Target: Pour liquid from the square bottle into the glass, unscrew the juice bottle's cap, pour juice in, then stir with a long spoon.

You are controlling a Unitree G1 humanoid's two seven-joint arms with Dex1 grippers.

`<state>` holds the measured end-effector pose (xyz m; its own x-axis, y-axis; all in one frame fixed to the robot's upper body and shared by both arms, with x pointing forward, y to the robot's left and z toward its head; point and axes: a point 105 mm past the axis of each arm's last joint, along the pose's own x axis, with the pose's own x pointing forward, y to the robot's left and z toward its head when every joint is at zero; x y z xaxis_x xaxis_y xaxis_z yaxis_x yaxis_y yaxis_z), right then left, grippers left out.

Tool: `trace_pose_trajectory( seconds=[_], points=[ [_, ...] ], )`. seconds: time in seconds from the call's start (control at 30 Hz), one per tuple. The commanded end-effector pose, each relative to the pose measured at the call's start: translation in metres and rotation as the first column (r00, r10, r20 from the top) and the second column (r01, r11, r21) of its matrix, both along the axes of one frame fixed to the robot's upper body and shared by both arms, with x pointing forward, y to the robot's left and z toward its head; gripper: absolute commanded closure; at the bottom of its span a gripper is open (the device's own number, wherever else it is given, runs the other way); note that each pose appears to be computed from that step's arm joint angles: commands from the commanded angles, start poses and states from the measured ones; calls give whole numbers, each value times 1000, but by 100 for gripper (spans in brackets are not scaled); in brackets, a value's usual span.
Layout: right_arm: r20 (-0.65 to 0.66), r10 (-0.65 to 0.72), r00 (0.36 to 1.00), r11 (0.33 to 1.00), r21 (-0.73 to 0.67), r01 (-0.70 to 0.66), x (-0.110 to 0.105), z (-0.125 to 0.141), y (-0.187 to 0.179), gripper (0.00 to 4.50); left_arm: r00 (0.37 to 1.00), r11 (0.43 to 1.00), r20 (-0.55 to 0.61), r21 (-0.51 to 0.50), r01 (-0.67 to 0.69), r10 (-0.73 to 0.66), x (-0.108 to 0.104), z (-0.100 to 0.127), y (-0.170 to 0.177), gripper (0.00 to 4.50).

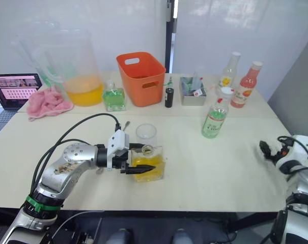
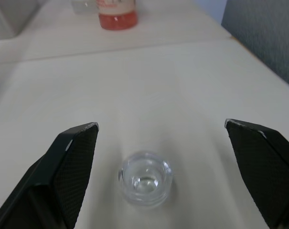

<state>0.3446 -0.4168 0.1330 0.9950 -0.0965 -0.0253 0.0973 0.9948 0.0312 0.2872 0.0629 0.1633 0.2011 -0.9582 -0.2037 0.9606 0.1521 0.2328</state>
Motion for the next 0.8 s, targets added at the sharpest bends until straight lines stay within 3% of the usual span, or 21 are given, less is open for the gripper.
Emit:
trace_pose_trajectory(
  seconds=[0.03,0.13,0.23,0.37,0.53,0.67,0.8],
  points=[
    [96,82,992,995,-66,-76,-5,48,-3,4,998,998,23,-28,52,-51,-10,9,-8,170],
    [48,253,966,956,-164,-242,-8,74,14,4,999,998,13,-34,46,-46,-8,8,-9,170],
    [-10,441,897,879,-195,-434,-16,91,41,4,999,998,11,-32,45,-45,-7,7,-10,170],
    [-106,671,733,699,-239,-674,-39,109,92,4,999,998,0,-39,42,-42,-7,9,-10,170],
    [-102,810,578,548,-219,-807,-62,123,145,4,999,995,-37,-96,19,-22,-7,20,-10,170],
    [-112,839,533,515,-155,-843,-67,119,170,4,999,997,-50,-75,12,-16,-11,22,-6,170],
    [-96,926,364,346,-165,-924,-89,115,200,4,999,997,-53,-73,-14,10,-16,28,2,170]
  ],
)
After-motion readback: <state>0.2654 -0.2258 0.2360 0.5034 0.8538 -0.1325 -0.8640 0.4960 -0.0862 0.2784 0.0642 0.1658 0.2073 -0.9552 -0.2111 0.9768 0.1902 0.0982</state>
